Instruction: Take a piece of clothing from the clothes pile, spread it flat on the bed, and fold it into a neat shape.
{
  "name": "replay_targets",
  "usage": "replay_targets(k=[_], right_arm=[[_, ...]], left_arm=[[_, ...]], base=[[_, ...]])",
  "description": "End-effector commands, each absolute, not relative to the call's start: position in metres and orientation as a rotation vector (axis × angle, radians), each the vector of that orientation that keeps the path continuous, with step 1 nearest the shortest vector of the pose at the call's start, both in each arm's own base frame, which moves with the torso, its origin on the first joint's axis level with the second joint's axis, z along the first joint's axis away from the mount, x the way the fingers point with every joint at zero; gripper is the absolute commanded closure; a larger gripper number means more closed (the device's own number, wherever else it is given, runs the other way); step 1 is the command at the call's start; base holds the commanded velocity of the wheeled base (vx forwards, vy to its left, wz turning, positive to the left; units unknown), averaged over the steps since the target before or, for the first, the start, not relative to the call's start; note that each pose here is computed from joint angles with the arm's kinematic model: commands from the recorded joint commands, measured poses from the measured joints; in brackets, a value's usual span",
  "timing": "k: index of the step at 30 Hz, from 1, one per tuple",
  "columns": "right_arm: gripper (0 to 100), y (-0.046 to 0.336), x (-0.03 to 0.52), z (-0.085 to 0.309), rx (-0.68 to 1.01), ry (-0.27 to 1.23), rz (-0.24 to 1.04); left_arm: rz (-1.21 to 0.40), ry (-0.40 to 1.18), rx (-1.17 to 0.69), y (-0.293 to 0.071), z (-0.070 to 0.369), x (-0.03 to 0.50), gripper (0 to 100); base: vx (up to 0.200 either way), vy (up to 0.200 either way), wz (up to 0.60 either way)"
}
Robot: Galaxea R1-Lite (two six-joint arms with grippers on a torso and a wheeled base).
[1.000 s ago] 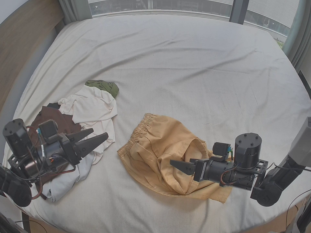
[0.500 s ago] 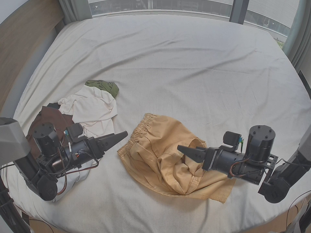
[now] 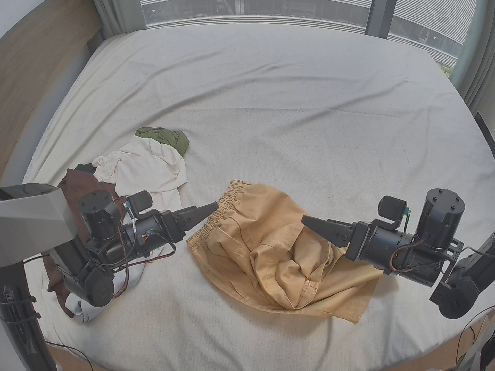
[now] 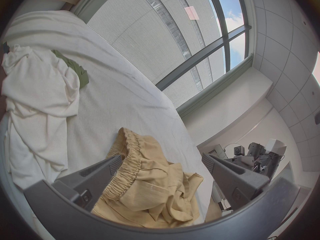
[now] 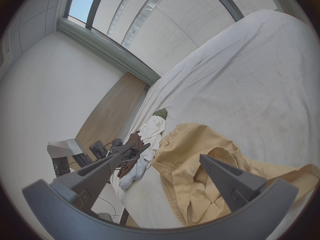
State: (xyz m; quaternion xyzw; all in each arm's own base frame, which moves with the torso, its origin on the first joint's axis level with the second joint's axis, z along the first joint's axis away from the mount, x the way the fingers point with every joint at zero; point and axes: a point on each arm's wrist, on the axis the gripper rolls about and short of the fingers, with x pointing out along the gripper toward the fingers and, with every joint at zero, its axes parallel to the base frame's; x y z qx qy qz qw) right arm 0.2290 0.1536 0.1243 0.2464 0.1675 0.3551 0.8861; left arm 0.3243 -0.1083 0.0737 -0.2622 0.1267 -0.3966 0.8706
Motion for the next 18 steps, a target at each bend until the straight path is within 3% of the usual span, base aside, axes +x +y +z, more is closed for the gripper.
replay_targets(k=[1, 18], right_arm=[[0, 0.153, 0.226, 0.124, 0.511, 0.353, 0.740], [0, 0.153, 0.224, 0.121, 0.511, 0.367, 0.742]], left_arm=[[-0.804, 0.292, -0.555, -0.113, 0.052, 0.340, 0], [-0.843, 0.370, -0.605, -0.132, 0.043, 0.331, 0]], base=[[0.000, 0.000, 0.00], [0.000, 0.000, 0.00]])
